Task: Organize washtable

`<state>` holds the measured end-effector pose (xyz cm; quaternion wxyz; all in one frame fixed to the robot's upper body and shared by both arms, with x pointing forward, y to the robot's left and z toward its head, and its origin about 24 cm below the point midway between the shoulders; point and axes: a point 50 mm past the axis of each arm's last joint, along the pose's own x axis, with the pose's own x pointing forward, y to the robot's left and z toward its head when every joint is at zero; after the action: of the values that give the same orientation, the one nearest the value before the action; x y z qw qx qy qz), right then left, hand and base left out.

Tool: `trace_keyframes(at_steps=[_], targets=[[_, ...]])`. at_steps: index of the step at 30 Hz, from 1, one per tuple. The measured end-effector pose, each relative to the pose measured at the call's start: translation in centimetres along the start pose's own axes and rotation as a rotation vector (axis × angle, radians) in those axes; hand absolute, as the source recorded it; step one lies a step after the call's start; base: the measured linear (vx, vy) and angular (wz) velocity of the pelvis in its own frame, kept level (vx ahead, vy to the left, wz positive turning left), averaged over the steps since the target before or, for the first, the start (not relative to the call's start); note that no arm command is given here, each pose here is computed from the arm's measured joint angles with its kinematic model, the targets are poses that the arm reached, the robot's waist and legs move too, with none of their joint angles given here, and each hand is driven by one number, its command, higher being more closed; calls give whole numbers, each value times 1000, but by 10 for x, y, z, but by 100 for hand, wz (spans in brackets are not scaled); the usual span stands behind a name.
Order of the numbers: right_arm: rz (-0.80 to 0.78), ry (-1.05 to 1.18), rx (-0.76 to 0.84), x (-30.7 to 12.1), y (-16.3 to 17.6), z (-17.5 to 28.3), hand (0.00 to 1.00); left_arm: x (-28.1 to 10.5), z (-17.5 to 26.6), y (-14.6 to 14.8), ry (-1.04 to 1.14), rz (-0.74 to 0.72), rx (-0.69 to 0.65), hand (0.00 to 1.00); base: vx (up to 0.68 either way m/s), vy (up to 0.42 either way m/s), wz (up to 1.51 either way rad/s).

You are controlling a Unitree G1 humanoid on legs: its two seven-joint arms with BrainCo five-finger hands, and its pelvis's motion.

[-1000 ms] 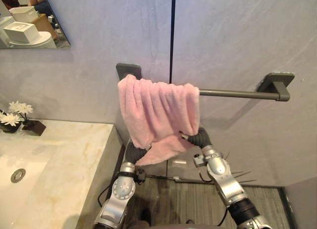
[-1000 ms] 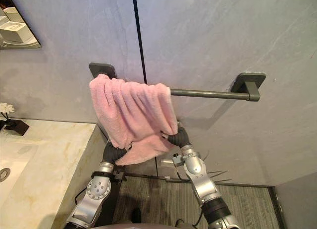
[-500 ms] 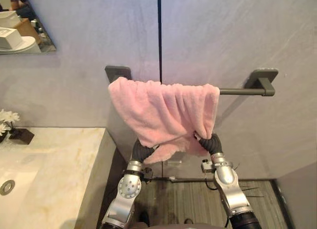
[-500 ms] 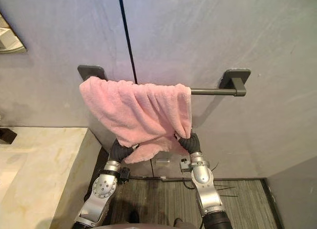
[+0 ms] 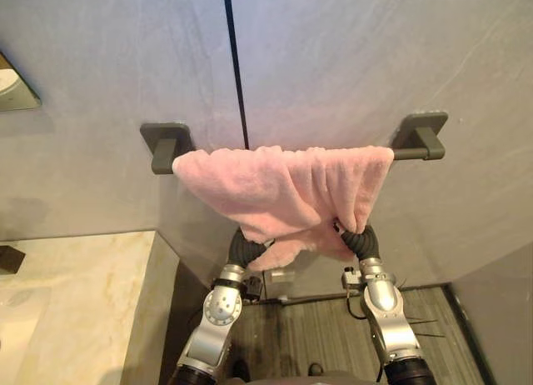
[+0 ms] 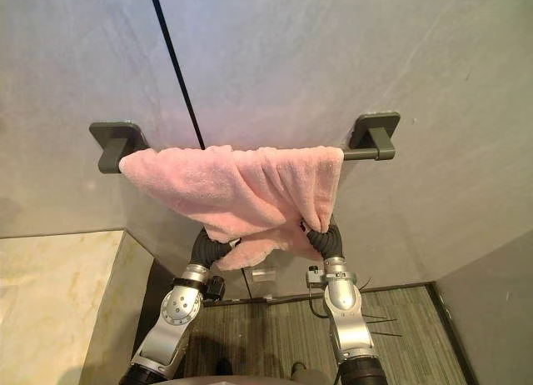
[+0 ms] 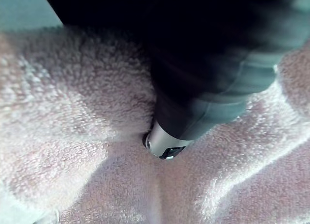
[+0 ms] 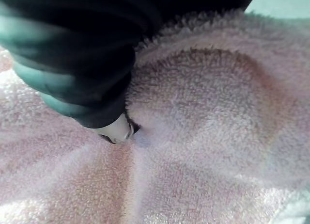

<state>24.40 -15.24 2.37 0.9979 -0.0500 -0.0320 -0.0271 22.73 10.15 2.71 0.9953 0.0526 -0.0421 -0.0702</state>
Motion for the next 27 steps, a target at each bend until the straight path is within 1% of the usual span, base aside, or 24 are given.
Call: trace_keyframes(at_steps=[7,17,18,19,23,27], targets=[[-23,39,58,5,7,-8,100,0,-8,-1,36,-4,5,100,0,0,0],[14,108,91,11,24,-22,100,-9,-34,5,155,31,-28,100,-30,-4,3],[24,115,97,12,26,-23,100,-9,-36,7,166,44,-32,0,-29,-7,15],[28,118,97,13,27,-24,0,-9,-36,7,168,48,-32,0,-23,-6,11],[38,136,93,16,29,-27,0,-13,-44,16,204,91,-31,0,-11,3,3],[-10,159,89,14,18,-33,0,-19,-52,32,243,163,-24,0,11,7,9]])
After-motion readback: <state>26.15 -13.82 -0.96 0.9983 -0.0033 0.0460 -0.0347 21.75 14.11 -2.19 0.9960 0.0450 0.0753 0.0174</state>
